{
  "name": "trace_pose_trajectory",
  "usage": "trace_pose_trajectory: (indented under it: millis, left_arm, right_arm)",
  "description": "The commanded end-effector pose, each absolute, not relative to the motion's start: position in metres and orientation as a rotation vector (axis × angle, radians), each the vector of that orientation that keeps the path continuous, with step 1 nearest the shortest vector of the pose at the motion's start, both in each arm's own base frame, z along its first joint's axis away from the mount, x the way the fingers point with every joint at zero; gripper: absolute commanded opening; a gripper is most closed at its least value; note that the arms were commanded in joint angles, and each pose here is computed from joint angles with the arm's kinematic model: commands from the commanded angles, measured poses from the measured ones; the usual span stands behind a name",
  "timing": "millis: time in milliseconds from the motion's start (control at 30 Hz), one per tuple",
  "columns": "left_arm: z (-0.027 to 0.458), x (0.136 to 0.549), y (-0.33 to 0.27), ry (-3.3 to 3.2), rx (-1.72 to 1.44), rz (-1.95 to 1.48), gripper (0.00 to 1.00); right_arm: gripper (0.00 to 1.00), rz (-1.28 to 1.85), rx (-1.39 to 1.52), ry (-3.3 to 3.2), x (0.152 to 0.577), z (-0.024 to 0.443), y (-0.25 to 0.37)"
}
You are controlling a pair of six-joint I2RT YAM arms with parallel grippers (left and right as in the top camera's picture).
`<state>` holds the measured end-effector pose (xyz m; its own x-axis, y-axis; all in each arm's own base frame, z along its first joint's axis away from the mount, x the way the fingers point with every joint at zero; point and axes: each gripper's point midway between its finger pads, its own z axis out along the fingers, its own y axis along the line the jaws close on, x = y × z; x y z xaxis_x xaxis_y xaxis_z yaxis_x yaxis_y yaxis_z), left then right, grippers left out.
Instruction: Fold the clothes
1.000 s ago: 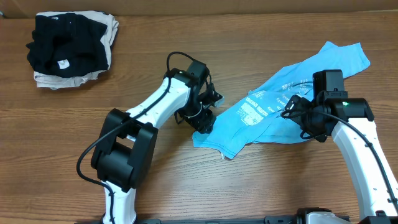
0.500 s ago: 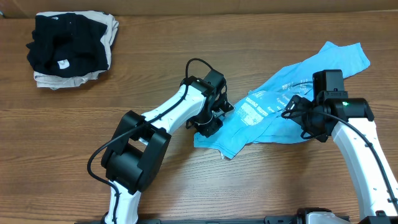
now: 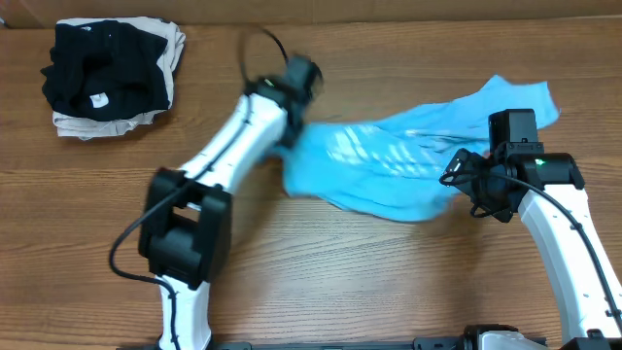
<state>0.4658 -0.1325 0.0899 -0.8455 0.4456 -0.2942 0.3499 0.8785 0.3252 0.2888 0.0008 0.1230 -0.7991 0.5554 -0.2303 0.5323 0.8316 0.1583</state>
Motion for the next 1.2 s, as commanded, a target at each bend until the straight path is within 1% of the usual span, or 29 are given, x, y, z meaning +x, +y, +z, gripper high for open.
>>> trace_pose_trajectory:
  millis: [0,33,67,100,200,267,500,600,700,767,833,933,1033,1167]
  left_arm:
    - [0.136,0.52,-0.094,2.51,0.332,0.456,0.27]
    - [0.143,0.532,-0.091,2.464,0.292,0.426,0.53]
    - [0.147,0.542,-0.09,2.432,0.268,0.389,0.88]
    - [0.15,0.547,-0.09,2.413,0.258,0.351,1.0]
    - [0.151,0.551,-0.099,2.41,0.277,0.237,1.0]
    - [0.148,0.543,-0.107,2.447,0.314,0.178,1.0]
    - [0.134,0.468,-0.181,2.679,0.58,-0.185,1.0]
    - [0.122,0.435,-0.211,2.731,0.74,-0.308,0.97]
    - [0.106,0.408,-0.228,2.739,0.942,-0.317,0.97]
    - [0.094,0.391,-0.239,2.724,1.086,-0.312,0.99]
    - [0.085,0.375,-0.25,2.684,1.246,-0.304,0.98]
    - [0.075,0.359,-0.269,2.607,1.411,-0.29,0.96]
    - [0.068,0.349,-0.286,2.543,1.495,-0.284,0.96]
    - [0.059,0.337,-0.302,2.498,1.557,-0.287,0.87]
  right_arm:
    - [0.89,0.107,0.828,2.724,0.295,0.129,-0.003]
    - [0.89,0.104,0.831,2.732,0.295,0.127,-0.003]
    - [0.89,0.101,0.832,2.74,0.296,0.124,-0.003]
    - [0.89,0.098,0.835,2.747,0.296,0.122,-0.003]
    - [0.89,0.088,0.841,2.771,0.296,0.114,-0.003]
    - [0.89,0.087,0.842,2.774,0.298,0.112,-0.003]
    - [0.89,0.1,0.832,2.741,0.307,0.114,-0.003]
    - [0.9,0.103,0.83,2.73,0.31,0.114,-0.003]
    - [0.9,0.087,0.829,2.718,0.312,0.115,-0.006]
    - [0.93,0.058,0.832,2.71,0.312,0.115,-0.009]
    - [0.93,0.046,0.839,2.702,0.313,0.116,-0.012]
    - [0.93,0.042,0.866,2.693,0.313,0.116,-0.019]
    - [0.93,0.036,0.9,2.685,0.311,0.115,-0.026]
    - [0.93,0.026,0.941,2.681,0.308,0.115,-0.035]
